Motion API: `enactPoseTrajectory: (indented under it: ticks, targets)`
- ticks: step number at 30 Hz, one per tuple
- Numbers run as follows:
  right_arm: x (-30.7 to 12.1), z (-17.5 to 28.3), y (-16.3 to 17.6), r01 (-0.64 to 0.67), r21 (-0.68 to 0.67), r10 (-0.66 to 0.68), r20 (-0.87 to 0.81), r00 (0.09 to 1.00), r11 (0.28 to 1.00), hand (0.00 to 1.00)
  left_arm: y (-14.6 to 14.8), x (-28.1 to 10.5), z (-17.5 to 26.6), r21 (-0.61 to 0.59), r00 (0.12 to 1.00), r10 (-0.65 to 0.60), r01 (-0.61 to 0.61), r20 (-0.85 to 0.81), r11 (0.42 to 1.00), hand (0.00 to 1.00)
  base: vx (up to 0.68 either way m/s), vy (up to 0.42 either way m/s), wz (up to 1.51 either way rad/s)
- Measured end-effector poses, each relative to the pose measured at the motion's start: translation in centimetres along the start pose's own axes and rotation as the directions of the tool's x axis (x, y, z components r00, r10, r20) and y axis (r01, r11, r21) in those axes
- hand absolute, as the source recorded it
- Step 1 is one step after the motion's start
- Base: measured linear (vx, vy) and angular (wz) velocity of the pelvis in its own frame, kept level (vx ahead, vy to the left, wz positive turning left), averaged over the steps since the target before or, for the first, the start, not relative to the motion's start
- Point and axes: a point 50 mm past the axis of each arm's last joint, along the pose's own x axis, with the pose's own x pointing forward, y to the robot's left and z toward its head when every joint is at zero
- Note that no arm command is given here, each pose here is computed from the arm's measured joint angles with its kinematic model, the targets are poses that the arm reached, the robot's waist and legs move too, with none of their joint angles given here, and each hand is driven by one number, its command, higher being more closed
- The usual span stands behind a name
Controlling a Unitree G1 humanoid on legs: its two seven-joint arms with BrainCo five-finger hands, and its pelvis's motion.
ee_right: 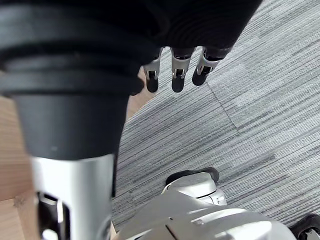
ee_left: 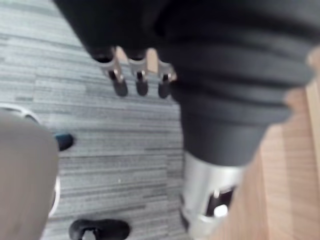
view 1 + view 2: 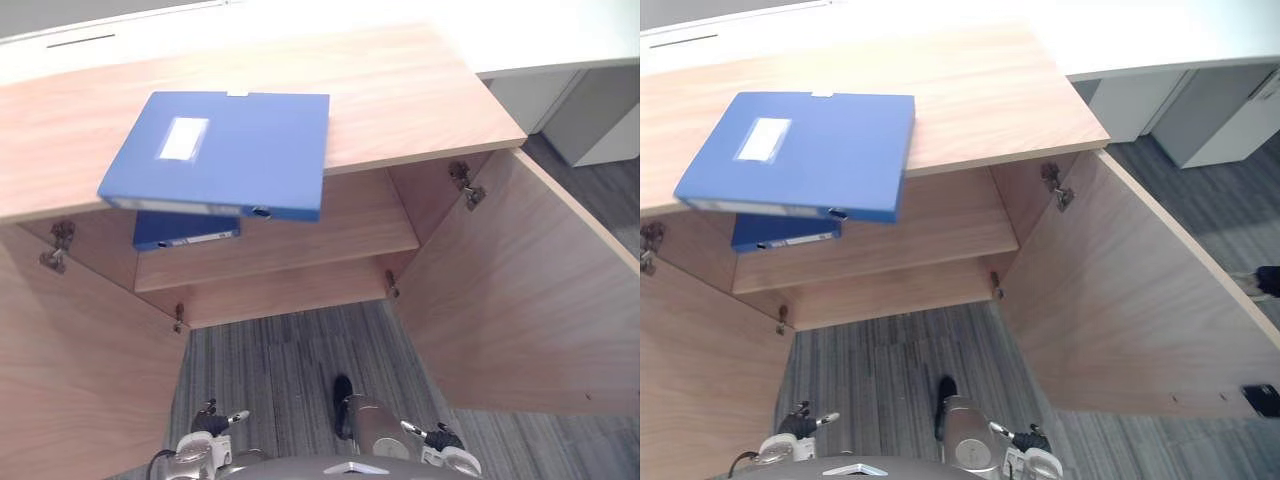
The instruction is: Walk over to the cabinet, pick up the folder, carry it to the office cabinet, place the folder inside the office cabinet, then close the office cabinet door
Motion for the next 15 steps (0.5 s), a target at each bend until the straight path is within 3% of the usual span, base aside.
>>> enactPoseTrajectory:
  ticks: [6, 15]
  targets:
    - [-0.4, -0.9, -0.7, 0.014, -0.003, -0.014, -0.011, 1.0, 1.0, 0.0, 0.1, -0.1, 0.9, -0.08, 0.999, 0.02, -0.016, 0.048, 0.997, 0.0, 0.22, -0.129, 0.27]
    - [-0.6, -2.1, -0.6, 0.021, 0.029, -0.019, -0.053, 0.998, 0.999, 0.0, 0.9, -0.1, 0.4, -0.067, 0.999, 0.034, -0.032, 0.025, 0.997, 0.0, 0.2, 0.167, -0.21]
